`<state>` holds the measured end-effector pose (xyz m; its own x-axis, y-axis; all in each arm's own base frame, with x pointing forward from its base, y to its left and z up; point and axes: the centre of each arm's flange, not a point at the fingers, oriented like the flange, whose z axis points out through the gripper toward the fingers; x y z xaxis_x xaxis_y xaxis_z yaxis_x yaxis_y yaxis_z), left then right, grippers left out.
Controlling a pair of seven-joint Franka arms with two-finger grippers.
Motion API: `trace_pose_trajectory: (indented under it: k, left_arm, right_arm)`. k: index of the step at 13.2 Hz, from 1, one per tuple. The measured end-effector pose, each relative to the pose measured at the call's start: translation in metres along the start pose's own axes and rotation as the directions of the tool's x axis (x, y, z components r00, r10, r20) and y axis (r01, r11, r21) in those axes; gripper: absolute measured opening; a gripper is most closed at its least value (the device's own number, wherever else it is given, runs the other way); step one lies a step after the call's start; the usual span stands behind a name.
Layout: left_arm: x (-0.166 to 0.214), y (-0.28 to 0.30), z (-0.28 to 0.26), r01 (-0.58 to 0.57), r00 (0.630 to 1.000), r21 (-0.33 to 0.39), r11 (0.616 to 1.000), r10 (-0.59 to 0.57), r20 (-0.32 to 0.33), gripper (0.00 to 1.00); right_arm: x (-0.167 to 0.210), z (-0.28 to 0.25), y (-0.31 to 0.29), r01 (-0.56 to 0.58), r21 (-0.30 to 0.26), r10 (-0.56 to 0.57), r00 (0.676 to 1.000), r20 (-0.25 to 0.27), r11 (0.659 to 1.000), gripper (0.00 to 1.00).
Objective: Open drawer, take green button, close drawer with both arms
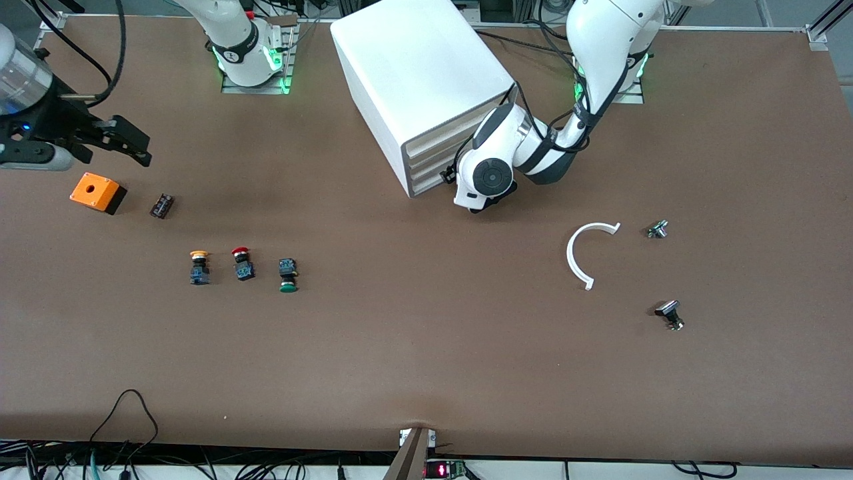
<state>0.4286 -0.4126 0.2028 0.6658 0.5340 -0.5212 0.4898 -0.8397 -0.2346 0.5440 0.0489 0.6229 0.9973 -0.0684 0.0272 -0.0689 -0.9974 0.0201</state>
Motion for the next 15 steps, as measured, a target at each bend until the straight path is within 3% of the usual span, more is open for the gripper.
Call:
trace_pose_trajectory:
  k: [4,8,15]
  left_arm:
    - [0.0,0.0,-0.017,-0.028,1.0,0.008,1.0,0.028,-0.005,1.0]
    - [0.018,-0.024,-0.127,-0.12,0.985,0.124,0.985,0.133,-0.111,1.0]
    - [0.066,-0.1,-0.271,-0.299,0.943,0.054,0.953,0.303,-0.135,1.0]
  right_arm:
    - [-0.01,-0.009,0.001,-0.04,0.031,0.039,0.999,0.023,0.999,1.0]
    - [-0.014,-0.01,-0.014,-0.013,0.031,0.012,1.0,0.022,0.999,1.0]
    - [-0.014,-0.01,-0.009,0.078,0.017,-0.078,0.997,0.023,0.997,1.0]
